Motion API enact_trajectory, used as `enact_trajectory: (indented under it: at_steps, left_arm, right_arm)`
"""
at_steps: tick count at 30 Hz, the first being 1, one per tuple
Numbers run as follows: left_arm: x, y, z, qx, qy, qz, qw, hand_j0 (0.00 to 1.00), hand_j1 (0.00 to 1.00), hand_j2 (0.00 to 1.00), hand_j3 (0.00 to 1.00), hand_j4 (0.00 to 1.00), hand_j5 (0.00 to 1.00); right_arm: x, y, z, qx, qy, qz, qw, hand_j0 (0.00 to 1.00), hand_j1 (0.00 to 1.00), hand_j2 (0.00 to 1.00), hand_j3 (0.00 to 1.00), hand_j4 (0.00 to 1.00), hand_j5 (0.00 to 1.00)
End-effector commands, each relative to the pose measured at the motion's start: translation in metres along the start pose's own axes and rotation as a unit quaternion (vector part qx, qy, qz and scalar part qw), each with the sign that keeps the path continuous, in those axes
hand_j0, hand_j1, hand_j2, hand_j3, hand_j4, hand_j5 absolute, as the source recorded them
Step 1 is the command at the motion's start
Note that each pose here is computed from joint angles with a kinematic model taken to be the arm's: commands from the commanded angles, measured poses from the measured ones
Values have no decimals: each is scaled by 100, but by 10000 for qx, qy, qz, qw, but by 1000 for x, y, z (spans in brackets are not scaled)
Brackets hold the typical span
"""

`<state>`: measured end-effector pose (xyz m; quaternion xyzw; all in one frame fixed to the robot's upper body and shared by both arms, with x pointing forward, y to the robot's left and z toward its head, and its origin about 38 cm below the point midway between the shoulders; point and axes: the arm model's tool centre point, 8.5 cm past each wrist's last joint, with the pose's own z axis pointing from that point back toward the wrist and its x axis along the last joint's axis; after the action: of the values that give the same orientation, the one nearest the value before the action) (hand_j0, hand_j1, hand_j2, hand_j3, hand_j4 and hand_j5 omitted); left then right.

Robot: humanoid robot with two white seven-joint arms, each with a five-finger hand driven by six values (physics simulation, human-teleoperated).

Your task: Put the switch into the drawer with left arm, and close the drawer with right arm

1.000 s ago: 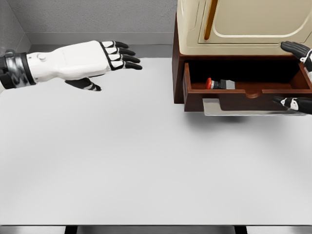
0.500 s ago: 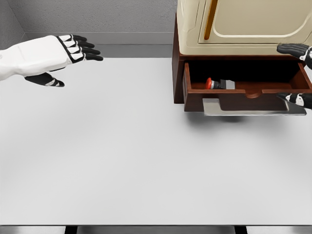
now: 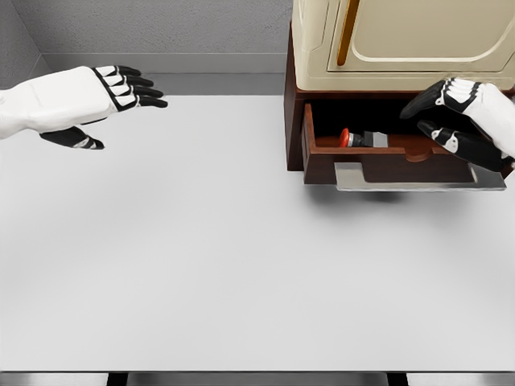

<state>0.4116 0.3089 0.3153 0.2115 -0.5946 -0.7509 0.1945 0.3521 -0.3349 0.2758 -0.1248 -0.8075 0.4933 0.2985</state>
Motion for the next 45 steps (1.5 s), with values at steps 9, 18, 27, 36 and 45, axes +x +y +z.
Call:
enact_trajectory:
  at_steps: [9,18,27,36,45]
  left_arm:
    - [-2,4,5,48,44,15,10000,100,100,100,100,100,100]
    - [-3,6,6,74,57,1,10000,100,100,100,100,100,100]
    - [-3,7,7,77,73,-8,9999,100,100,100,100,100,100]
    - [-4,9,9,94,97,-33,9999,100,100,100,100,100,100]
    - [-5,11,10,113,112,-41,9999,100,100,100,100,100,100]
  right_arm:
    - [2,18,-5,157,-66,-174,9997,51,51,51,51,51,51]
    - [8,57,-12,564,-196,-598,9964,54,54,54,54,54,54]
    - [10,73,-10,756,-217,-724,9943,54,54,54,54,54,54]
    - [11,92,-6,993,-180,-903,9908,54,54,54,54,54,54]
    - [-10,79,-10,855,32,-764,9934,53,53,53,53,53,53]
